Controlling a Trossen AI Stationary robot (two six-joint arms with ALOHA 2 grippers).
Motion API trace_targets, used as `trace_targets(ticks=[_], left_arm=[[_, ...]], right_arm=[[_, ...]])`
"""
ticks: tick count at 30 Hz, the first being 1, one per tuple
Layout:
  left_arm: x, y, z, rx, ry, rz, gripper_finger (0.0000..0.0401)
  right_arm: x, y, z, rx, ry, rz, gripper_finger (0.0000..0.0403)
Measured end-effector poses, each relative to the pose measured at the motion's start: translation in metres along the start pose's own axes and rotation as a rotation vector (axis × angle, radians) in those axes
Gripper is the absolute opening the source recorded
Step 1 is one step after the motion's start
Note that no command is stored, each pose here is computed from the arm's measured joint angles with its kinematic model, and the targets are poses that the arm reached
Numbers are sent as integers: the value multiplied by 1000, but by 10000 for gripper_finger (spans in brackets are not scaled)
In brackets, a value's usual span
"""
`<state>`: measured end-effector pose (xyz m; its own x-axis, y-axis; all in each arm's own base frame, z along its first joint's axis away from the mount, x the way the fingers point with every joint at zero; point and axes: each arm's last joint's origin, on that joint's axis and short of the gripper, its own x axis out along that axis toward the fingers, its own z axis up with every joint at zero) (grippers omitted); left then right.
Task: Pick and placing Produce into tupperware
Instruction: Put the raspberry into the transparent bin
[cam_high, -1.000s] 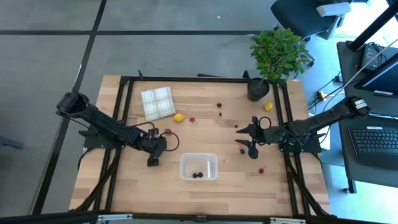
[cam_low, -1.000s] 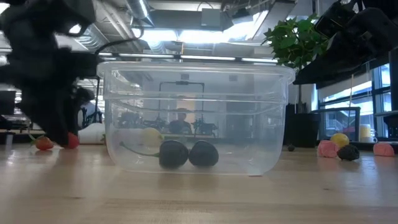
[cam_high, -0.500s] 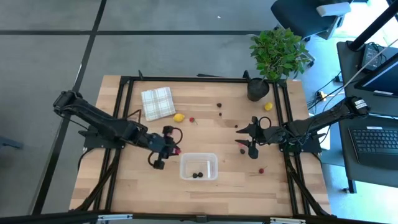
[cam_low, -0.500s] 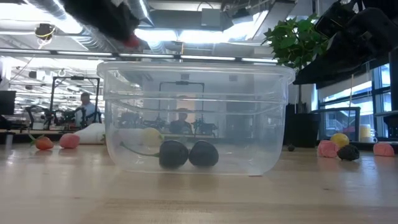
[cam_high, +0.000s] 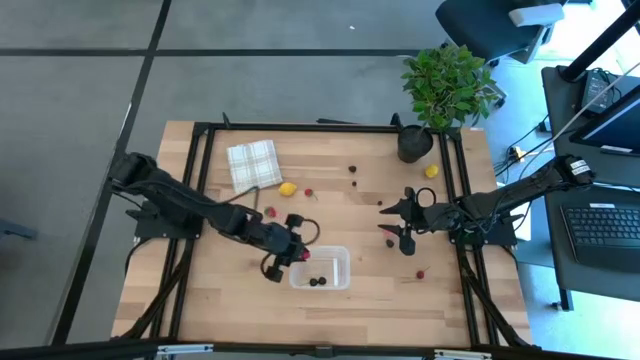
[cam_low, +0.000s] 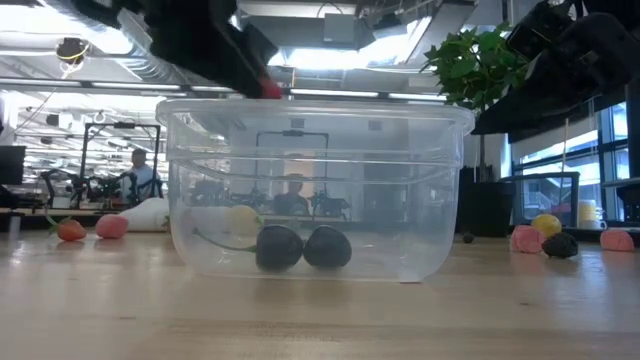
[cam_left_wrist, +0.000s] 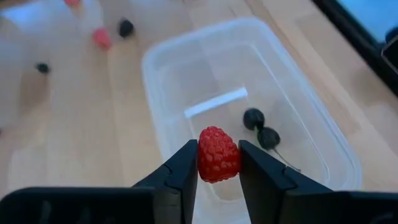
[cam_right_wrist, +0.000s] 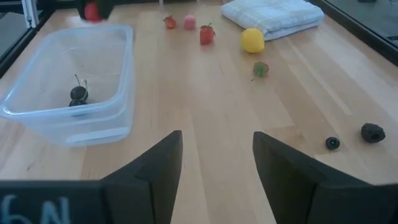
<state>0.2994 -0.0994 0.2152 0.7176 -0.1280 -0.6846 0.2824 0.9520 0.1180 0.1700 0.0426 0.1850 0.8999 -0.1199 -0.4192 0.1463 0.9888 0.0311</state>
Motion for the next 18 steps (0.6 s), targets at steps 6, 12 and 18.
trace_targets(ticks=[6, 12, 18], left_arm=[[24, -1, 6, 15, 158, -6, 83], [42, -4, 7, 16, 218, -62, 96], [56, -7, -3, 9, 277, -89, 90]], right_arm=[[0, 0, 0, 3, -3, 1, 198], [0, 0, 0, 2, -2, 1, 198], [0, 0, 0, 3, -2, 1, 198]])
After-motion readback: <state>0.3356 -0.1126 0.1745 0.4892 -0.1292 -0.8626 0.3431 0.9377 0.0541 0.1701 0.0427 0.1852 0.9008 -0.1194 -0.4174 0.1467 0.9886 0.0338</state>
